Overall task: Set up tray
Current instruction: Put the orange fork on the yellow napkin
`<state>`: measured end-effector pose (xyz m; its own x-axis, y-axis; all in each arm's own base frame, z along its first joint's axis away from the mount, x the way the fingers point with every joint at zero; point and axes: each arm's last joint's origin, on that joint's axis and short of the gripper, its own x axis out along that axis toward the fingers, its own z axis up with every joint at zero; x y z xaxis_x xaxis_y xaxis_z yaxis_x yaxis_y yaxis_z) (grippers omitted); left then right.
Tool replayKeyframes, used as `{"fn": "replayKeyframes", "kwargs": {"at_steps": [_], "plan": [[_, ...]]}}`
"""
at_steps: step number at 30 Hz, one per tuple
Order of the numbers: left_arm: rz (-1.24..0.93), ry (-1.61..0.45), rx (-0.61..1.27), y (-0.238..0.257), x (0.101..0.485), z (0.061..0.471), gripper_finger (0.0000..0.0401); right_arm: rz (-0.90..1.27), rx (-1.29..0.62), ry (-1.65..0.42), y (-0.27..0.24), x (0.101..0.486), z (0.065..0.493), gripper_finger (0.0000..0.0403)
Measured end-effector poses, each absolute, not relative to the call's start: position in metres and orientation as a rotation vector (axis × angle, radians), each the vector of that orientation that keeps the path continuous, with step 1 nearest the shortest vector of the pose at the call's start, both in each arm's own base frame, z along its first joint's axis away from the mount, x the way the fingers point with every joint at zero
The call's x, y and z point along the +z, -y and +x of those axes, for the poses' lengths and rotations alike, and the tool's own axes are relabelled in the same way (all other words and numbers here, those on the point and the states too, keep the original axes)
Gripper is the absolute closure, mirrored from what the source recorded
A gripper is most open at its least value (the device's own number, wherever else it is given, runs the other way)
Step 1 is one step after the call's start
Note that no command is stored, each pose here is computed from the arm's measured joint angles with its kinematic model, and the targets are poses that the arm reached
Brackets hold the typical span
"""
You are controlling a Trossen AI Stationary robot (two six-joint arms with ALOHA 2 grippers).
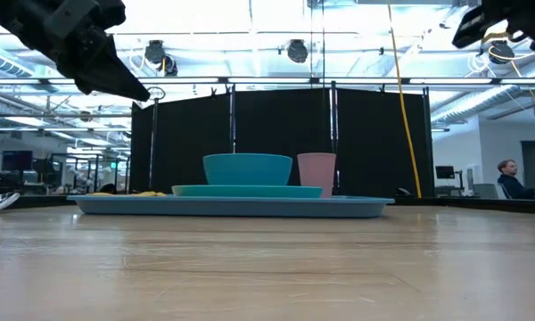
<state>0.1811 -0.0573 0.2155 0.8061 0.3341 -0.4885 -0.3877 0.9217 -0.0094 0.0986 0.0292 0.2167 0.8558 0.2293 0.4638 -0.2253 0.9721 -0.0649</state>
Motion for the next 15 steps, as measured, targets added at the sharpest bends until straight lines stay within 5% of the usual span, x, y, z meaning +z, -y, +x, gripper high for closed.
{"fn": "replayKeyframes", "kwargs": {"at_steps": [15], "plan": [[-0.21, -0.505, 0.296, 0.065, 0.2165, 0.1813, 0.037, -0.056, 0.206, 0.463, -0.0282, 0.2125, 0.0977, 0.0403]]}}
